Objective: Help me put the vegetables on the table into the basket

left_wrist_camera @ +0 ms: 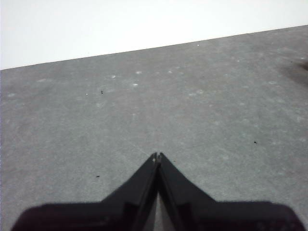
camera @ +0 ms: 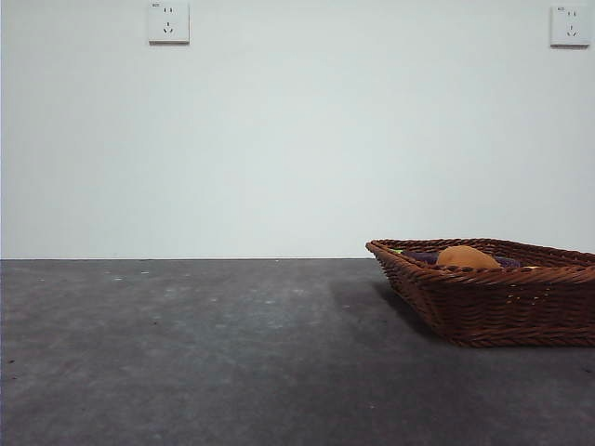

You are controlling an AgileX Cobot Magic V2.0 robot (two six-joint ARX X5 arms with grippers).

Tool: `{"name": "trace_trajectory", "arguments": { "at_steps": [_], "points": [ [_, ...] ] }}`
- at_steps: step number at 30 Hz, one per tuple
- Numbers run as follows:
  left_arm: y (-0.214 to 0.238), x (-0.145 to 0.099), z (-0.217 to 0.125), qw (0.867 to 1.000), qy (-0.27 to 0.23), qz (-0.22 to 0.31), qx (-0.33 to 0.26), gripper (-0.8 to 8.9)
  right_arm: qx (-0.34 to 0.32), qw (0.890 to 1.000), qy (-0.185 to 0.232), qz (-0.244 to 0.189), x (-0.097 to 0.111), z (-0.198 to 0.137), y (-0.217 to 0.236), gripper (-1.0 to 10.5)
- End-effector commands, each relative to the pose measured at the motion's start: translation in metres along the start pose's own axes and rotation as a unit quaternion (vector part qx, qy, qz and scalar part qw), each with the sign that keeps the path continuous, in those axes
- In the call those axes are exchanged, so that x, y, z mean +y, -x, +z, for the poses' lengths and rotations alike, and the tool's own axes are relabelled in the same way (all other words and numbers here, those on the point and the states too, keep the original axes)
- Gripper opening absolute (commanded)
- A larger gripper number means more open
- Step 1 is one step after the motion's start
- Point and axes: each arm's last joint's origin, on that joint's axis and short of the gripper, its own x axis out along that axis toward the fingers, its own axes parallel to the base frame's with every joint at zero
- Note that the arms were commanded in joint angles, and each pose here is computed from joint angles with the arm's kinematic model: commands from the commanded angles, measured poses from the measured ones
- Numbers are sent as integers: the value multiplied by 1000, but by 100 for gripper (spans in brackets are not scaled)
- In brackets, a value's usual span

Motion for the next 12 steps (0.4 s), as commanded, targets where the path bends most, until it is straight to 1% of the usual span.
{"name": "trace_trajectory", "arguments": {
  "at_steps": [1, 6, 10, 12],
  "points": [
    [-1, 0, -3, 1000, 5, -1, 2, -4, 0, 1000, -25, -4, 5, -37, -15, 1],
    [-1, 0, -3, 1000, 5, -1, 2, -4, -6, 999, -46, -12, 10, -82, -25, 1],
    [-1, 0, -3, 1000, 5, -1, 2, -4, 3, 999, -46, -26, 13, -109, -30, 1],
    [-1, 0, -3, 1000, 5, -1, 2, -4, 8, 999, -45, -26, 14, -119, -31, 1]
  ]
}}
